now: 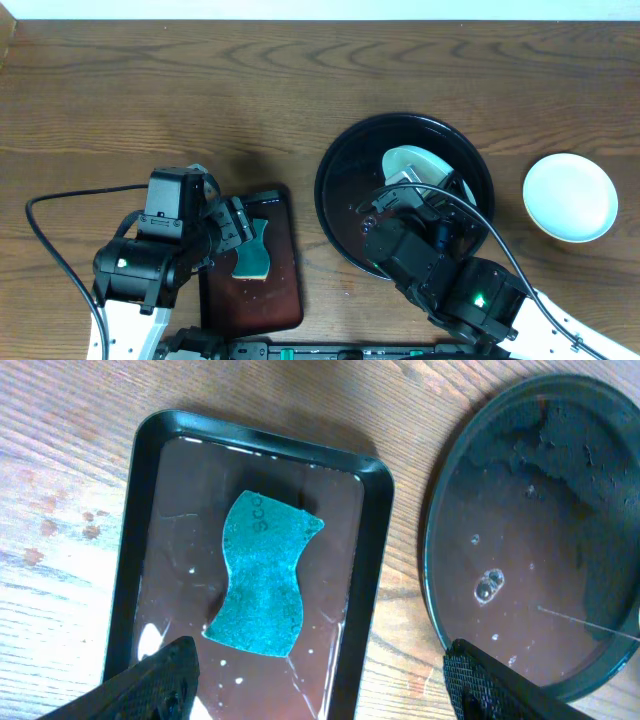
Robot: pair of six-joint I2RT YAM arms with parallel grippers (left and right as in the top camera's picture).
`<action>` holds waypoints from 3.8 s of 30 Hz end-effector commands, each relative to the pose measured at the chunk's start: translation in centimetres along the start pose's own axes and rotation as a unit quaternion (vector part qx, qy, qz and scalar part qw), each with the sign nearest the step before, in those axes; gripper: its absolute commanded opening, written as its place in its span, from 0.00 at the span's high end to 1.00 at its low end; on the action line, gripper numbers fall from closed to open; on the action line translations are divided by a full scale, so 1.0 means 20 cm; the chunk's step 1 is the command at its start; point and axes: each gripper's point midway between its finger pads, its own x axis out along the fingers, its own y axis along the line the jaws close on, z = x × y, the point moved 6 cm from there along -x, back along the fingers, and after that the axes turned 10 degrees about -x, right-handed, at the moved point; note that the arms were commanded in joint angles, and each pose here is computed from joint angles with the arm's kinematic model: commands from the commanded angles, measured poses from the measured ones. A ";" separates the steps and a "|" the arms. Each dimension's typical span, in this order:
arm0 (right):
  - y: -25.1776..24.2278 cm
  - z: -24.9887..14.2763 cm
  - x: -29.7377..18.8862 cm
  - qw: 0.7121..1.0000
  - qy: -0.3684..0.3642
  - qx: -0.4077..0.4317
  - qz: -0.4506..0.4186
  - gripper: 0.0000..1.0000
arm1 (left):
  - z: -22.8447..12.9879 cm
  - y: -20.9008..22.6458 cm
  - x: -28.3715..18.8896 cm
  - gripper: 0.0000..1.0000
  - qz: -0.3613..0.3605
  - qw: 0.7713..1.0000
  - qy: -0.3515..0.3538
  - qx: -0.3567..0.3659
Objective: Clean dirty plates on tray and stack at the side
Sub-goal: 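Tilt the pale green plate up off the black tray with the right gripper, then carry the plate right and set it on the plate stack, then release the plate and withdraw the right gripper toward the front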
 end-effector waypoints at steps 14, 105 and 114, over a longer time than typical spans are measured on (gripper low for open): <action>-0.05 0.00 -0.02 1.000 0.005 0.013 -0.021 0.99 | 0.02 -0.02 -0.03 0.21 -0.009 1.000 -0.005 0.006; -0.34 -0.39 -0.39 0.747 -0.184 0.505 0.392 0.01 | 0.02 -0.02 -0.03 0.21 -0.009 1.000 -0.005 0.006; -0.26 -0.54 -0.33 0.841 -0.152 0.441 0.274 0.01 | 0.02 -0.02 -0.03 0.21 -0.009 1.000 -0.005 0.006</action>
